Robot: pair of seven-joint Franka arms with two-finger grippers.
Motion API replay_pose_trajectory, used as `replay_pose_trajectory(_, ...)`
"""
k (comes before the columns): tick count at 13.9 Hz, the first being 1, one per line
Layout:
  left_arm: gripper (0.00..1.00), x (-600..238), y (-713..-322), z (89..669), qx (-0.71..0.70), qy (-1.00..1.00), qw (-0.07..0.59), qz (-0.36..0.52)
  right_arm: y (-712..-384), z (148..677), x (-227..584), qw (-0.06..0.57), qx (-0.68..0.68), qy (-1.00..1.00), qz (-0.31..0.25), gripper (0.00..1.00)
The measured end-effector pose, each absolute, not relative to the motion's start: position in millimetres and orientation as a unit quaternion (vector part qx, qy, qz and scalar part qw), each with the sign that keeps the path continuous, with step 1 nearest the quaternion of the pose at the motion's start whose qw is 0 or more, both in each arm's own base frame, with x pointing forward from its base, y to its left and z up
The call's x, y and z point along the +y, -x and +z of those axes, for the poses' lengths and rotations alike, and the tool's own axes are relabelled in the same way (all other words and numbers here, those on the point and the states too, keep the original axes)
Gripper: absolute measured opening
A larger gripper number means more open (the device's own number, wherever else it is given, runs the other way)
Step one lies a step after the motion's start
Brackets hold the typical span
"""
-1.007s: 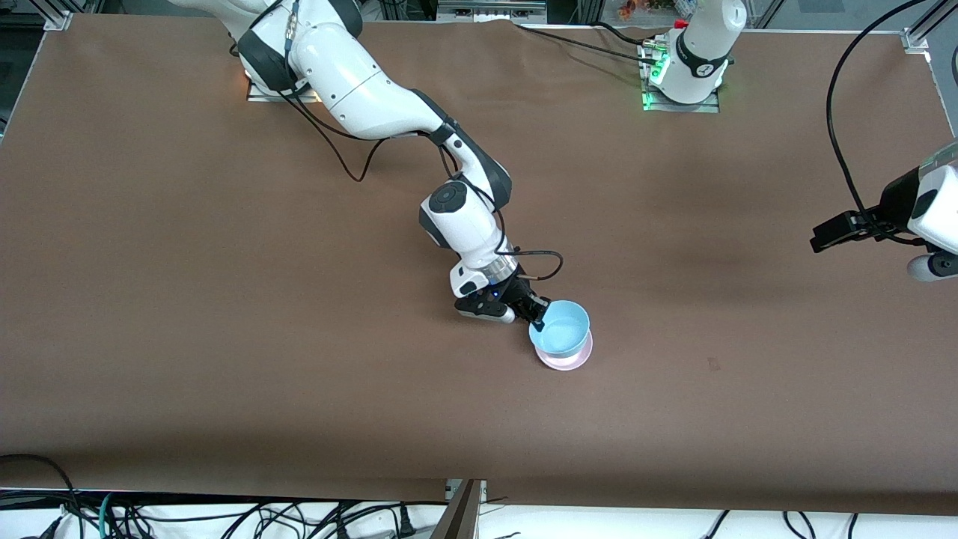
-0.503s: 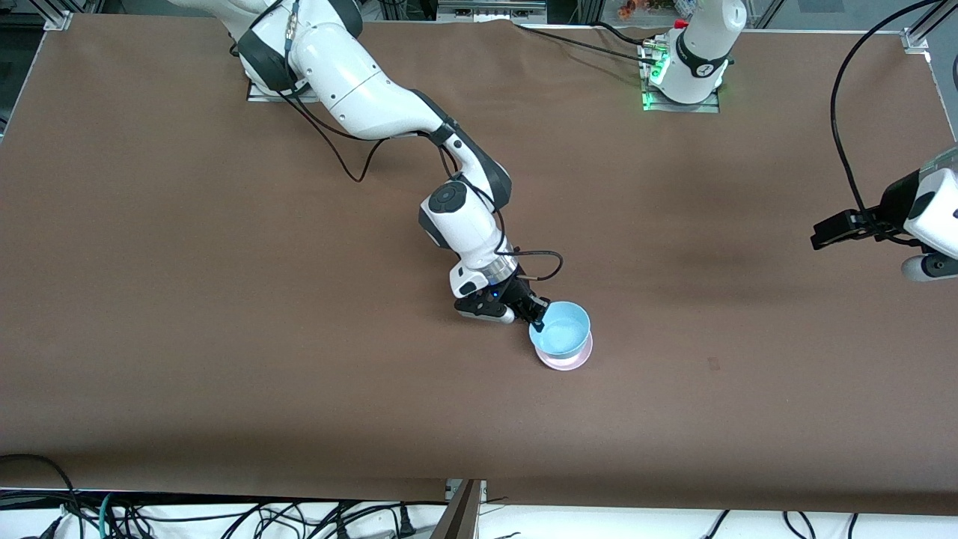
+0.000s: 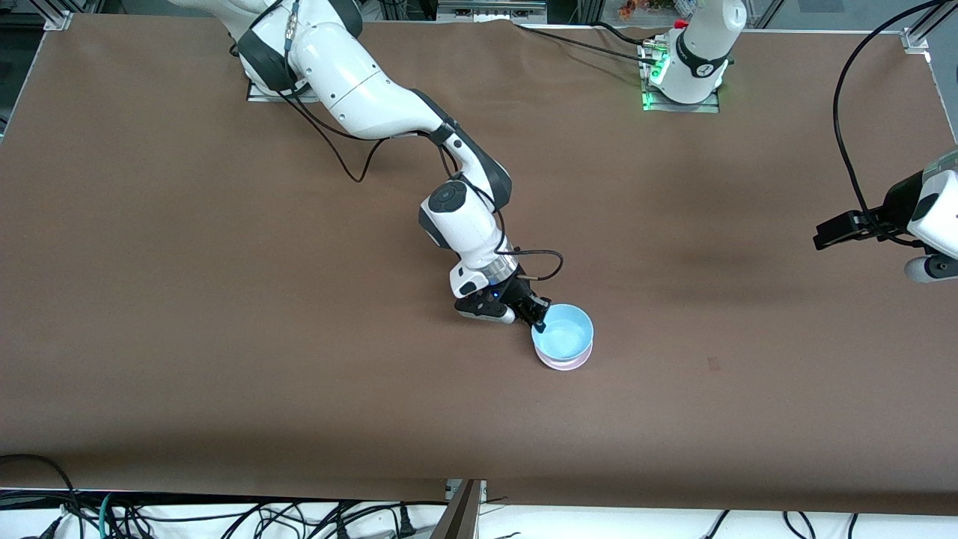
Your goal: Stack pink and blue bowls on white bowl
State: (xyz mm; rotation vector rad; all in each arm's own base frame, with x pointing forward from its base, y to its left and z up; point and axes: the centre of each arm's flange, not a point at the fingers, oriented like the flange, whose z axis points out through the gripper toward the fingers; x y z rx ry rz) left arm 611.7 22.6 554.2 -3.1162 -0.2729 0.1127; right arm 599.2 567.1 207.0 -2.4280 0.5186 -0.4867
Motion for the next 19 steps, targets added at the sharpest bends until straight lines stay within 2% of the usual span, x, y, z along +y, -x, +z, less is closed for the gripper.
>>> replay_pose_trajectory(5,1.0,21.3,-611.9,553.7,-0.087,0.996,0.001,0.037,-599.3,207.0,567.0,0.301,0.195,0.915,-0.184,0.16)
replay_pose_trajectory(11,1.0,21.4,-612.2,552.9,-0.087,0.995,0.001,0.037,-600.0,207.2,566.3,0.3,0.195,0.915,-0.185,0.22)
replay_pose_trajectory(15,1.0,21.3,-612.2,552.9,-0.087,0.995,0.001,0.037,-601.2,209.1,566.0,0.302,0.196,0.914,-0.187,0.22)
replay_pose_trajectory(19,1.0,20.7,-612.2,553.0,-0.087,0.996,0.001,0.037,-610.7,232.9,566.3,0.319,0.196,0.905,-0.202,0.19)
